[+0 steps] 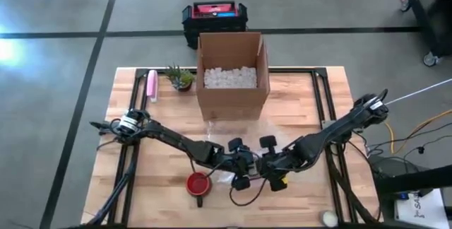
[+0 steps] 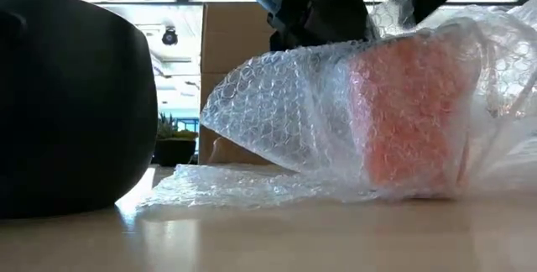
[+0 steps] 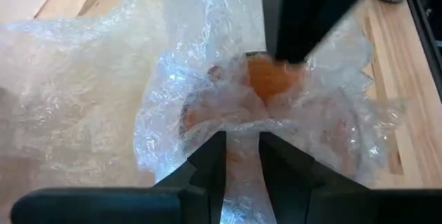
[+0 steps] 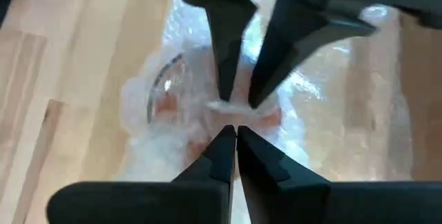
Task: Wrap mug
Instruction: Wrap the orange mug with the bubble wrap on top
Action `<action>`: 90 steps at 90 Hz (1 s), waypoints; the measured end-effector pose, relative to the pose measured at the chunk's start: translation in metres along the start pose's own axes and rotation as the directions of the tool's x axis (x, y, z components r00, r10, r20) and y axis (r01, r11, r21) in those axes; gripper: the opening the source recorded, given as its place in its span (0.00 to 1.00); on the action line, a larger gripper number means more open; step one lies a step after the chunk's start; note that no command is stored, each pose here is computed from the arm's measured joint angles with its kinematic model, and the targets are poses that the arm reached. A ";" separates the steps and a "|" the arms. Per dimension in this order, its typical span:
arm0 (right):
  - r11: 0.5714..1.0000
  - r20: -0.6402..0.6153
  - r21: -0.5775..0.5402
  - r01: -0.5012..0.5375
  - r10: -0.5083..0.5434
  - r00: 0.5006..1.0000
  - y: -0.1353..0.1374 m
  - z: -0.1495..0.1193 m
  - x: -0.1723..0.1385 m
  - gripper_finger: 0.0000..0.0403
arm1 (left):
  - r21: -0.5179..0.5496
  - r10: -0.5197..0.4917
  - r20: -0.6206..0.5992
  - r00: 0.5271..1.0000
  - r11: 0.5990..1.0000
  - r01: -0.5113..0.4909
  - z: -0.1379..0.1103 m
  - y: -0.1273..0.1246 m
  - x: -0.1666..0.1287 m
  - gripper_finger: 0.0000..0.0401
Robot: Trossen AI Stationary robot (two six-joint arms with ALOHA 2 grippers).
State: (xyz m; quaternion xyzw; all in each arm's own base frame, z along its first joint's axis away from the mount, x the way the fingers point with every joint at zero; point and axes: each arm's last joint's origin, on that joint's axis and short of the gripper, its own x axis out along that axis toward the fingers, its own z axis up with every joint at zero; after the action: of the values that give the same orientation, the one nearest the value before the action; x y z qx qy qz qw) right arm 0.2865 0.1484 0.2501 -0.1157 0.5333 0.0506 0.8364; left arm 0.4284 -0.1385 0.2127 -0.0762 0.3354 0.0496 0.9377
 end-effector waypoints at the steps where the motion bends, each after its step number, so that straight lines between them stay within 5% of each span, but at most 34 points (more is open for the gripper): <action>1: 1.000 -0.003 0.000 0.000 0.000 1.000 0.000 -0.001 -0.001 0.01 | 0.000 0.000 0.000 1.000 1.000 0.000 0.000 0.000 0.000 0.19; 25: 0.997 -0.068 0.074 0.017 -0.012 0.998 -0.010 -0.018 -0.028 0.01 | -0.006 0.000 0.001 1.000 1.000 0.000 0.000 0.000 0.000 0.19; 47: 0.989 -0.149 0.143 0.039 -0.018 0.989 -0.008 -0.064 -0.036 0.01 | -0.007 -0.001 0.003 1.000 1.000 0.001 0.000 0.000 0.000 0.19; 68: 0.976 -0.069 0.219 -0.015 0.031 0.997 0.004 -0.107 -0.020 0.01 | -0.009 -0.003 0.008 1.000 1.000 0.003 0.001 0.000 0.000 0.19; 90: 0.978 0.075 0.180 -0.104 0.092 0.993 0.017 -0.108 0.003 0.01 | -0.013 -0.007 0.018 1.000 1.000 0.007 0.002 -0.001 0.000 0.19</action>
State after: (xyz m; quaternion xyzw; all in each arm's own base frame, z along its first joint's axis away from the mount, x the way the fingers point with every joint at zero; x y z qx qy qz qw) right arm 0.1888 0.1381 0.2009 -0.0098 0.5125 0.0461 0.8574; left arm 0.4296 -0.1389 0.2141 -0.0830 0.3263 0.0492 0.9403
